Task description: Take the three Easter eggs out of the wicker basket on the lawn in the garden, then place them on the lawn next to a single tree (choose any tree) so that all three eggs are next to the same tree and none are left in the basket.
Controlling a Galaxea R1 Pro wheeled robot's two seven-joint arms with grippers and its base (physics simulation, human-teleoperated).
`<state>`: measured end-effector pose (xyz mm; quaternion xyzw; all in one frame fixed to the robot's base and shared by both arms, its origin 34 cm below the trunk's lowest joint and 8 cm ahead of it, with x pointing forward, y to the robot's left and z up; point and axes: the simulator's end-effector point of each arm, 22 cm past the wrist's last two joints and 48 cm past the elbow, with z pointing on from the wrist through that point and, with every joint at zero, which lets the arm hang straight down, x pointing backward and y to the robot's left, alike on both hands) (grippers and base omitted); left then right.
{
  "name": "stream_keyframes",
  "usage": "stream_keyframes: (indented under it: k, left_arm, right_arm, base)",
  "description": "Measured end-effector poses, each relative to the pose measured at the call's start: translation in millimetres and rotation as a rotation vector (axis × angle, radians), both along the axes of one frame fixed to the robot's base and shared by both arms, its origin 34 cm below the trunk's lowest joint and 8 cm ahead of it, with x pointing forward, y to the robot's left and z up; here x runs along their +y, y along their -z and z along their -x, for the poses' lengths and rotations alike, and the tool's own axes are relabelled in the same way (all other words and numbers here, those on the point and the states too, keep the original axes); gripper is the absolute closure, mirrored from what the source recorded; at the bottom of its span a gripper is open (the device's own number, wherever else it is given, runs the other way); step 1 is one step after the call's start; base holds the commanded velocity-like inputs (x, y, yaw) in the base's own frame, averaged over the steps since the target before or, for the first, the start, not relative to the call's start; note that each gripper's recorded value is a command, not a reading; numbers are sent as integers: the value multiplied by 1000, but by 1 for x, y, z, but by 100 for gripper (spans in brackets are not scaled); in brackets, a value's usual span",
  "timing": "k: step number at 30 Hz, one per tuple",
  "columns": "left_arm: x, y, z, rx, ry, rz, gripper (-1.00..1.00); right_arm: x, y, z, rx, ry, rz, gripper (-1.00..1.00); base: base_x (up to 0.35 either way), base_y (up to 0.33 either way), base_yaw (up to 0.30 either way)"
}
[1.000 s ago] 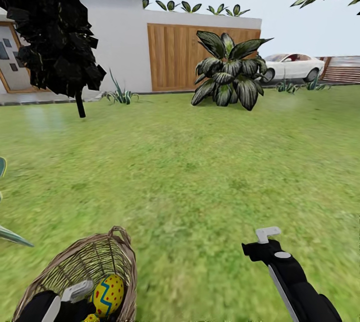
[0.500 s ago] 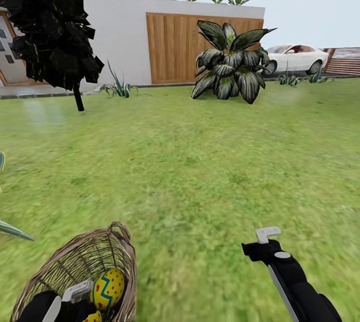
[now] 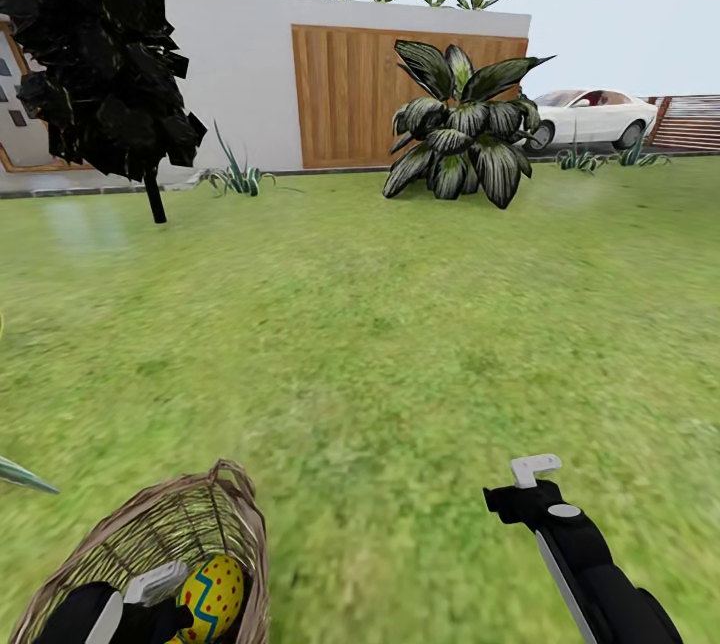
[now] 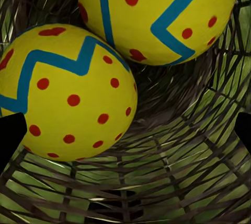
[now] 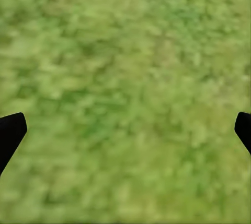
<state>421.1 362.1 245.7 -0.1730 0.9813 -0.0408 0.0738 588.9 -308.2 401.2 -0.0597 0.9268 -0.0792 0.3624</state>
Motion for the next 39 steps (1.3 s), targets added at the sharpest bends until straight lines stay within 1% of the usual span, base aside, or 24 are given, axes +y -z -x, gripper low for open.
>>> stream_keyframes:
  k: [6,7,9,11,12,14,17,23,39]
  left_arm:
    - [3,-1,0,0,0,-5,-100]
    - [6,-1,-1,-2,0,-10,-100]
    - [15,-9,-8,-24,-7,-22,-100]
    - [27,-16,-15,-46,-29,-31,-100]
    - [36,-20,-17,-56,-57,-34,-100]
    - [48,-24,-18,-66,-92,-37,-100]
    - [61,-28,-18,-73,-115,-46,-100]
    - [61,-26,-16,-67,-117,-45,-100]
    - [58,0,1,0,-116,-46,-100]
  right_arm:
    - [1,1,0,1,-1,-1,-100]
    - [1,1,0,2,-1,-1,-100]
    - [1,1,0,2,-1,-1,-100]
    - [1,1,0,2,-1,-1,-100]
    - [1,1,0,2,-1,-1,-100]
    - [1,1,1,2,0,-1,-100]
    - [1,1,0,2,0,-1,-100]
    - [1,1,0,2,0,-2,-100]
    - [1,36,9,69,1,-2,-100]
  base:
    - [3,0,0]
    - [0,0,0]
    - [0,0,0]
    - [0,0,0]
    - [0,0,0]
    - [0,0,0]
    - [0,0,0]
    - [0,0,0]
    - [0,0,0]
